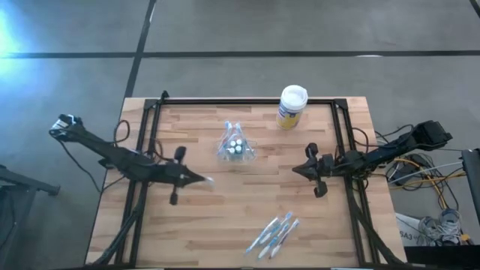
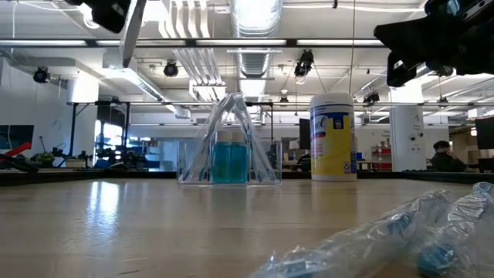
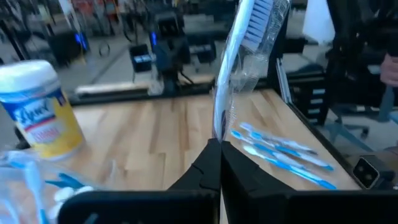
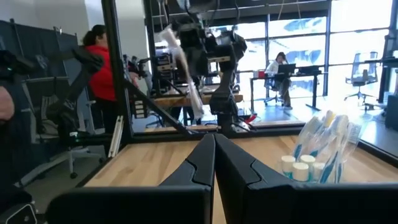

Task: Pick & Place toothbrushing station
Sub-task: Put the purple toothbrush into the transparent organizer

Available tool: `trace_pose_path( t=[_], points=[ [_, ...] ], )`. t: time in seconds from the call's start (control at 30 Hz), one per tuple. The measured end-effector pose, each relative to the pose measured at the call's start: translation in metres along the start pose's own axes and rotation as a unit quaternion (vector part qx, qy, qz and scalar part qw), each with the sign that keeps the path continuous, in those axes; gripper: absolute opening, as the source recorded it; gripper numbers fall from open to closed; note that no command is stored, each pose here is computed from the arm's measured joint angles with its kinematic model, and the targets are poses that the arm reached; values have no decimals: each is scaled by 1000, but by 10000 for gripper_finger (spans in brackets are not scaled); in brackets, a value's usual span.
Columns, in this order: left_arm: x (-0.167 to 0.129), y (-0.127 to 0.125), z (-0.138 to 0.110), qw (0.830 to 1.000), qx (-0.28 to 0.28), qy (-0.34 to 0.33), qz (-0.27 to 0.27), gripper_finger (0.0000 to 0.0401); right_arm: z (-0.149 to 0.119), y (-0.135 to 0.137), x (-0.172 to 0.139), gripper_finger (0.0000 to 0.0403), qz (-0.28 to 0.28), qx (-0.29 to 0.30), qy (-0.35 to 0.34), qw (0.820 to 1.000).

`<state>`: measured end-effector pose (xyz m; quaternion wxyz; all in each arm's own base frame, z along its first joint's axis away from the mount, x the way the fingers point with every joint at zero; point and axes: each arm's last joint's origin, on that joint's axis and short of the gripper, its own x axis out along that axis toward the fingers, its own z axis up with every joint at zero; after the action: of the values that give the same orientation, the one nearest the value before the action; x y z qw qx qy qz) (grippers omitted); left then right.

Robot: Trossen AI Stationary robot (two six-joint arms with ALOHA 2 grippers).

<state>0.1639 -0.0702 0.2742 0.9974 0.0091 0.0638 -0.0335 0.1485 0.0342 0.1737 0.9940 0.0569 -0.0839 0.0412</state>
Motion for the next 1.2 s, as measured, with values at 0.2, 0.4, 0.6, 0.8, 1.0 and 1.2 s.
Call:
trace_pose_path(
  t=[0.2, 0.4, 0.6, 0.8, 1.0, 1.2],
  points=[
    [-18, 10, -25, 998, -5, -54, 8, 0, 0, 0, 0, 8, 0, -1, 2, 1000],
    [-24, 13, -41, 998, -6, -68, 8, 0, -1, 0, 0, 8, 0, -5, 5, 1000],
    [-24, 13, -42, 998, -6, -69, 8, 0, -1, 0, 0, 8, 0, -8, 5, 1000],
    [-21, 12, -41, 997, -10, -77, 8, 0, 7, -2, 11, 9, -65, 9, 12, 998],
    [-16, 10, -35, 997, -9, -74, 8, 0, 26, 0, 39, 9, -66, -23, 97, 993],
    [-8, 6, -27, 996, 7, -87, 8, 0, 46, 6, 49, 9, -15, -57, 77, 995]
  ],
)
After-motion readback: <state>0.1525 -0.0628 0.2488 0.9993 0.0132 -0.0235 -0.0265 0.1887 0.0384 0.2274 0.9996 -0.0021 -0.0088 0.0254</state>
